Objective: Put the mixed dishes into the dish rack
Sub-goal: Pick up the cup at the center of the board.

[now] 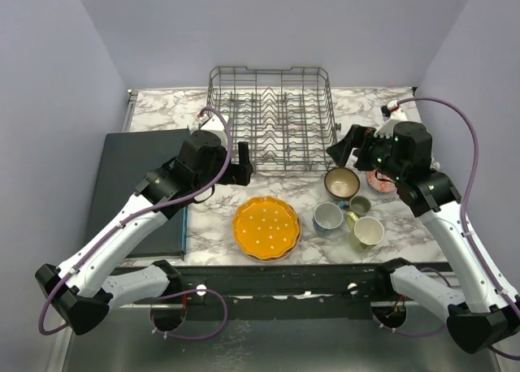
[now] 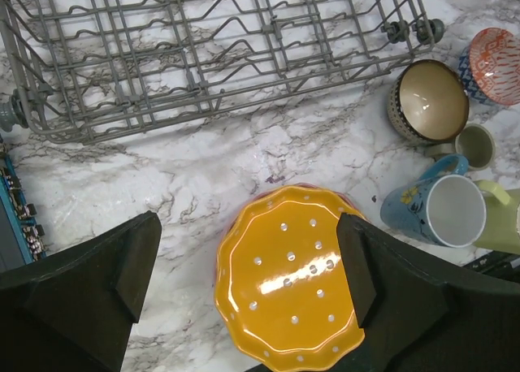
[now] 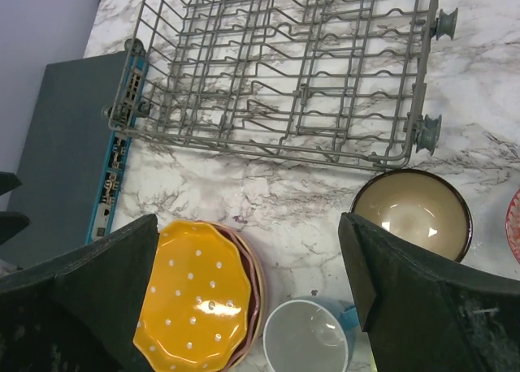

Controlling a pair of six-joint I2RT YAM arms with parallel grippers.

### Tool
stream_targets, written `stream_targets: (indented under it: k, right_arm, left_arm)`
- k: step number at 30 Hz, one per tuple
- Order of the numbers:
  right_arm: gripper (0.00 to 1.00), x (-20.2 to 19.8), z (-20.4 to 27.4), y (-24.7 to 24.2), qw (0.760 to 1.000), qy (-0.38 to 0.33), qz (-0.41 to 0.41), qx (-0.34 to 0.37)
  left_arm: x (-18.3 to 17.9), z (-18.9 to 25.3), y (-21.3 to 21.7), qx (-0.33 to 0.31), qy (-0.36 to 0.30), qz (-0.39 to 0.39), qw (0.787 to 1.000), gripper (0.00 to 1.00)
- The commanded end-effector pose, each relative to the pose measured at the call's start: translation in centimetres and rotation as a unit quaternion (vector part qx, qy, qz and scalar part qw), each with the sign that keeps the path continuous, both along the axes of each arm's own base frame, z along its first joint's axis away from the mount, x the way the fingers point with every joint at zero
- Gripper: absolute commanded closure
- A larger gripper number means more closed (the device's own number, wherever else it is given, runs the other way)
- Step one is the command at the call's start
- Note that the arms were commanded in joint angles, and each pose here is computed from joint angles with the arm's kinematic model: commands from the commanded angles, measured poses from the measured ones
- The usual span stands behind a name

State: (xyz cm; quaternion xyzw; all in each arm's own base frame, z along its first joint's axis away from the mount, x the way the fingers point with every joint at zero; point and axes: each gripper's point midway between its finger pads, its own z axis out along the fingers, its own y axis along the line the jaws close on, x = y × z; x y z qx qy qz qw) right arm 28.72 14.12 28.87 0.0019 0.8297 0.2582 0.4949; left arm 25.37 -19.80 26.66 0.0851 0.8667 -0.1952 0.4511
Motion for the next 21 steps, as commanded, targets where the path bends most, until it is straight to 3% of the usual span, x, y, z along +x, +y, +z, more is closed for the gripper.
stream_targets:
  k: [1,11,21]
  right_arm:
    - [0.0,-0.4,0.2,-1.6,0.999,0.019,-0.037,-0.023]
    - [0.0,-1.9,-2.8,-1.5,0.996,0.074,-0.009,-0.055]
    - [0.01,-3.4,-1.3,-0.9,0.996,0.075,0.022,-0.044]
  left_arm:
    - [0.5,-2.4,0.7,0.03,0.005,0.014,0.999,0.01]
    - [-0.9,-4.0,0.6,0.031,0.01,-0.023,0.999,0.01]
    - [-1.2,-3.5,1.6,0.035,-0.015,-0.019,0.999,0.01]
